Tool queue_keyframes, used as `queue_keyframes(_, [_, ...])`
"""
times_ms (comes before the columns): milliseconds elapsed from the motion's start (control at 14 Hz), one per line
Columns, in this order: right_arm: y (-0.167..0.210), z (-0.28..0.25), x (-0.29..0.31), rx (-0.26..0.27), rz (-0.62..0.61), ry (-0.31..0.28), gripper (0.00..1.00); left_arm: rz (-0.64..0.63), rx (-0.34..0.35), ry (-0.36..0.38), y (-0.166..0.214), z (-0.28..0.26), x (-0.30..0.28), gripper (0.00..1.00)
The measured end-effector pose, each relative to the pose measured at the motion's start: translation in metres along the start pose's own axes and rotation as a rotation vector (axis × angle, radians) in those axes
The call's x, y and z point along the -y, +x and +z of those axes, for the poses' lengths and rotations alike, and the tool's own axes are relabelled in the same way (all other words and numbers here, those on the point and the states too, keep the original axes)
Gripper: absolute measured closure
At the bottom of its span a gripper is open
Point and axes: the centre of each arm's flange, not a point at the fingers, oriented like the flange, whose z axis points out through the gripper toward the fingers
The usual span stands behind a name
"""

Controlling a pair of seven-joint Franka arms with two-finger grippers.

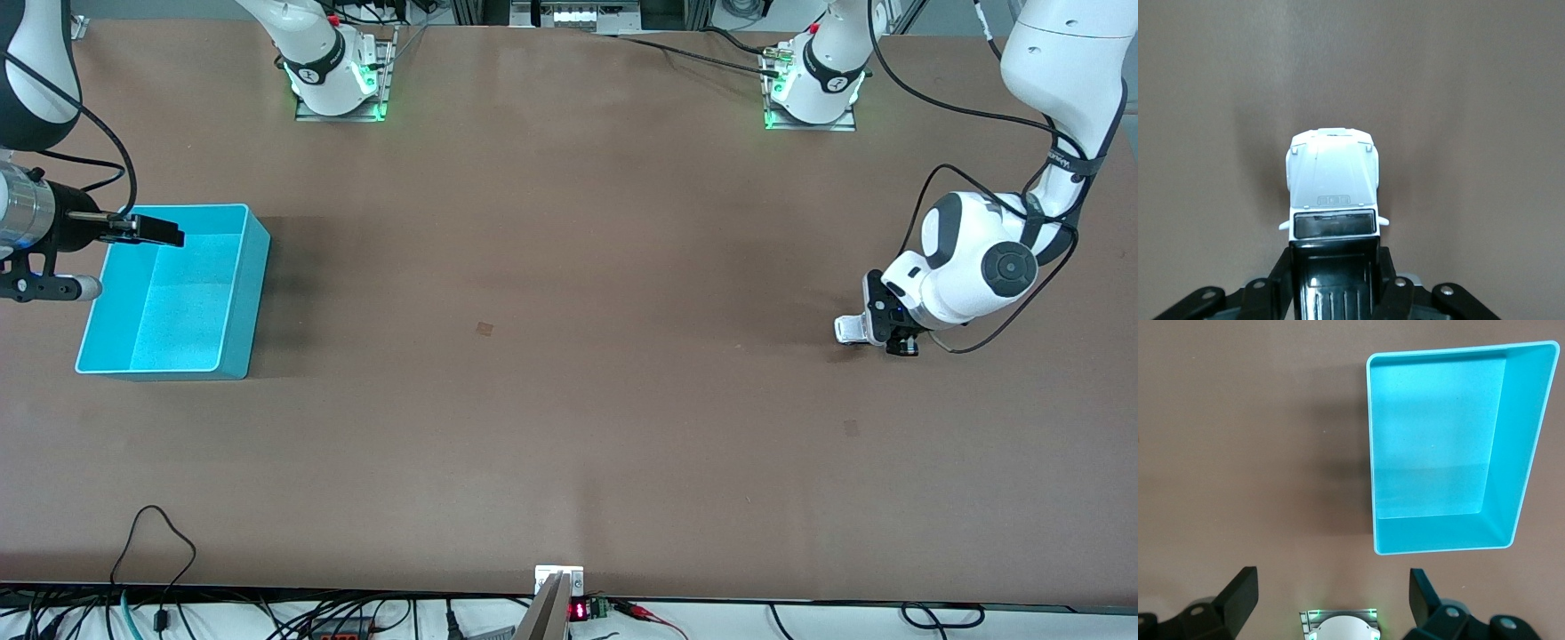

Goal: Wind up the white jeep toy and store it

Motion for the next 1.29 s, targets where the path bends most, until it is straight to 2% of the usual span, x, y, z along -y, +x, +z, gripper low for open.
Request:
queue_keyframes(645, [0.000,0.000,0.003,0.000,-0.002,0.021,0.00,-0.013,0.004,0.006,-0.059,0.002,-0.002,0.48])
queue_keyframes(1290, [0.000,0.000,0.003,0.000,-0.003,0.021,0.00,0.040,0.013,0.015,-0.114,0.004,-0.002,0.48])
